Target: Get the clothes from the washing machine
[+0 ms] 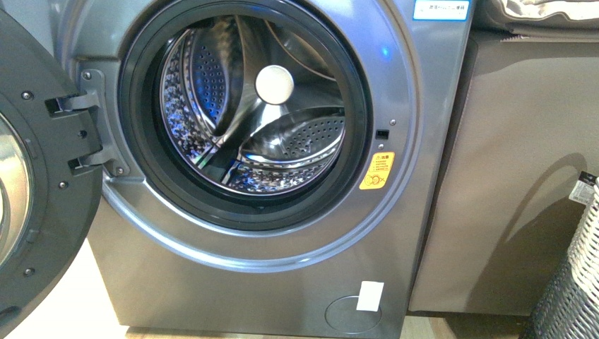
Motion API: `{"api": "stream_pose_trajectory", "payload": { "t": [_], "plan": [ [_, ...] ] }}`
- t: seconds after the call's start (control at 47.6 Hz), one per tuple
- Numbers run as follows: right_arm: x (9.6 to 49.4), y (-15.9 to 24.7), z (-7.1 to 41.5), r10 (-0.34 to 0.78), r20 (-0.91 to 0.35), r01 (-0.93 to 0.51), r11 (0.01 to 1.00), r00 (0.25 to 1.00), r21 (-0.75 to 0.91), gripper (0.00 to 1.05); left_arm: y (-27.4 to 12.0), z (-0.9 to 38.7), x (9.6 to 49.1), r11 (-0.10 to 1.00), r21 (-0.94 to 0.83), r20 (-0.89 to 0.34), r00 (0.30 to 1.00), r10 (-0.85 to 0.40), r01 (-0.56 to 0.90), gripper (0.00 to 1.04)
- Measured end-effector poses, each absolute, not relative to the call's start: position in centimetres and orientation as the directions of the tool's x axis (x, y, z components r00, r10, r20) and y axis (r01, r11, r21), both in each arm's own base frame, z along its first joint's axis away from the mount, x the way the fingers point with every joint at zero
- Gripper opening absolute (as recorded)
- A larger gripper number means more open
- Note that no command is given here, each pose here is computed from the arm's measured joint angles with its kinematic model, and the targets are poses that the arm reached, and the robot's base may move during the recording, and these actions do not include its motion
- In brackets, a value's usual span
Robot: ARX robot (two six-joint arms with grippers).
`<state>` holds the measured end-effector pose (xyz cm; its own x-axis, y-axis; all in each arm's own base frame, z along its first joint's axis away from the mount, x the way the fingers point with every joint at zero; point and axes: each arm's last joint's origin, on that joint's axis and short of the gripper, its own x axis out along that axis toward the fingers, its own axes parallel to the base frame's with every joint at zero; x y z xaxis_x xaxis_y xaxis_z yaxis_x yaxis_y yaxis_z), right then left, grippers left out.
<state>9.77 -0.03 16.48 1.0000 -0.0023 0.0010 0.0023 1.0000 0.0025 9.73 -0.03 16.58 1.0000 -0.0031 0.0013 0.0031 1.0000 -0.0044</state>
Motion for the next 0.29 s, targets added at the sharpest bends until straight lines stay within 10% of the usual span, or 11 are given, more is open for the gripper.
{"api": "stream_pose_trajectory", "payload": {
  "t": [0.294],
  "plan": [
    [9.77, -0.03, 16.48, -0.002, 0.001, 0.002, 1.000, 1.000, 0.002, 0.97, -0.03, 16.58, 9.73, 1.000, -0.004, 0.001, 1.000, -0.003, 0.003, 0.98]
  ]
}}
